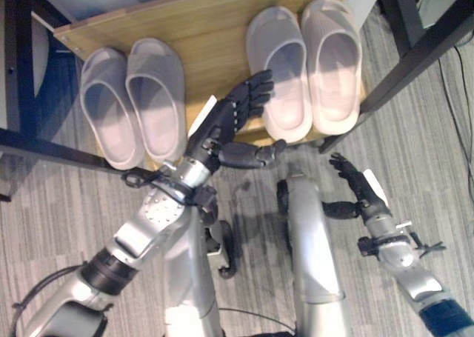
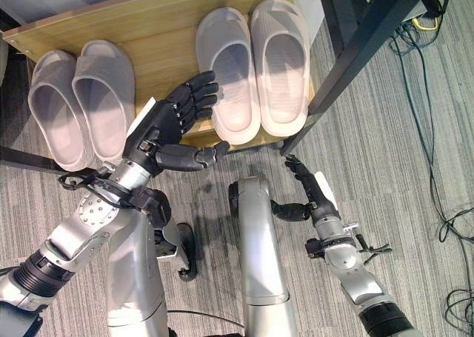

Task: Arrange the slippers neatly on the shoe rack.

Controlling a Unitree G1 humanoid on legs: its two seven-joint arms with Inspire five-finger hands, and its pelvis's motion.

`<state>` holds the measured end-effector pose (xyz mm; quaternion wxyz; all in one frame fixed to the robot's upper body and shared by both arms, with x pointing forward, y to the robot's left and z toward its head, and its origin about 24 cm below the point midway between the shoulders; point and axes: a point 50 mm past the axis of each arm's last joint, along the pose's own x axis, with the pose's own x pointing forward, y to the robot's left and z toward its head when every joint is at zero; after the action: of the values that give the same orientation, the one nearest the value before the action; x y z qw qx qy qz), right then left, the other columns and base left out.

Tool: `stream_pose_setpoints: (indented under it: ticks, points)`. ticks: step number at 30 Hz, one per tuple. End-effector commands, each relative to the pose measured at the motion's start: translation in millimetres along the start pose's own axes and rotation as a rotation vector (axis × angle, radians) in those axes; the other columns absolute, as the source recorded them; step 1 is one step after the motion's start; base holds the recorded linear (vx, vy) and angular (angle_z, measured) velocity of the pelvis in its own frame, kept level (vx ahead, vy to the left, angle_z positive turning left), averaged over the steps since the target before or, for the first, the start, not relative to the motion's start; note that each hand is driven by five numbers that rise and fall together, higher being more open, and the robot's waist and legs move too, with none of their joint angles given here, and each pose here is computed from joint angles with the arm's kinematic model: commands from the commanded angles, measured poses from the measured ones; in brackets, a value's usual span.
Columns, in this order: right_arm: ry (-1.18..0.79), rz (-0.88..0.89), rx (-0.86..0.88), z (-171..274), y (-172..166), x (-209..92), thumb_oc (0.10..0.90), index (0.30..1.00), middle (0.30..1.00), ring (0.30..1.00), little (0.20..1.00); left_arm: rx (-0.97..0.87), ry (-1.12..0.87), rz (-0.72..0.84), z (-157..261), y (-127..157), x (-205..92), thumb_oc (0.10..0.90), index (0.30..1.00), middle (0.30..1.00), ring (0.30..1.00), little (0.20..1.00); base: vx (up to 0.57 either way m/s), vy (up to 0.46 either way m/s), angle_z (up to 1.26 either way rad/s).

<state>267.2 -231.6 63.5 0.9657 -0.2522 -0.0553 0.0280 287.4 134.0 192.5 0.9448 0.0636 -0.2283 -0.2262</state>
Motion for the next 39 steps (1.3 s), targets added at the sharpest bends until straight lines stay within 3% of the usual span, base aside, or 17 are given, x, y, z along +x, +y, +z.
stream_pose_setpoints:
  ticks: [1,11,18,25,26,29,30,36,39]
  points:
    - [-0.268,-0.054,-0.011,53,-17,15,0.8,0.9,0.9,0.9,0.9,0.092,-0.394,-0.006,74,3,11,0.8,0.9,0.9,0.9,0.9,0.0,0.0,0.0]
    - [-0.278,-0.127,-0.064,52,-31,11,0.8,0.9,0.9,0.9,0.9,0.15,-0.468,0.136,88,25,-30,0.8,0.9,0.9,0.9,0.9,0.0,-0.009,0.01]
    - [-0.413,-0.256,-0.093,86,-56,34,0.8,0.9,0.9,0.9,0.9,0.137,-0.503,0.185,86,31,-24,0.8,0.9,0.9,0.9,0.9,-0.2,0.065,-0.04]
    - [-0.376,-0.221,-0.058,76,-43,39,0.8,0.9,0.9,0.9,0.9,0.074,-0.27,0.215,26,31,-27,0.8,0.9,0.9,0.9,0.9,-0.18,0.004,0.11]
    - [-0.319,-0.165,-0.048,61,-28,37,0.8,0.9,0.9,0.9,0.9,0.057,-0.118,0.221,-12,26,-36,0.8,0.9,0.9,0.9,0.9,-0.2,-0.052,0.12]
    - [-0.274,-0.121,-0.042,50,-16,35,0.8,0.9,0.9,0.9,0.9,0.054,-0.018,0.213,-37,21,-44,0.8,0.9,0.9,0.9,0.9,-0.16,-0.056,0.19]
    - [-0.205,-0.062,-0.014,34,0,30,0.8,0.9,0.9,0.9,0.9,0.054,0.115,0.219,-66,15,-58,0.8,0.9,0.9,0.9,0.9,-0.1,-0.051,0.13]
    - [-0.046,0.07,0.003,-3,29,10,0.8,0.9,0.9,0.9,0.9,0.073,0.381,0.183,-117,4,-96,0.8,0.9,0.9,0.9,0.9,-0.05,-0.076,0.09]
    - [0.008,0.093,-0.006,-15,34,2,0.8,0.9,0.9,0.9,0.9,0.078,0.419,0.19,-124,1,-105,0.8,0.9,0.9,0.9,0.9,0.07,-0.067,0.15]
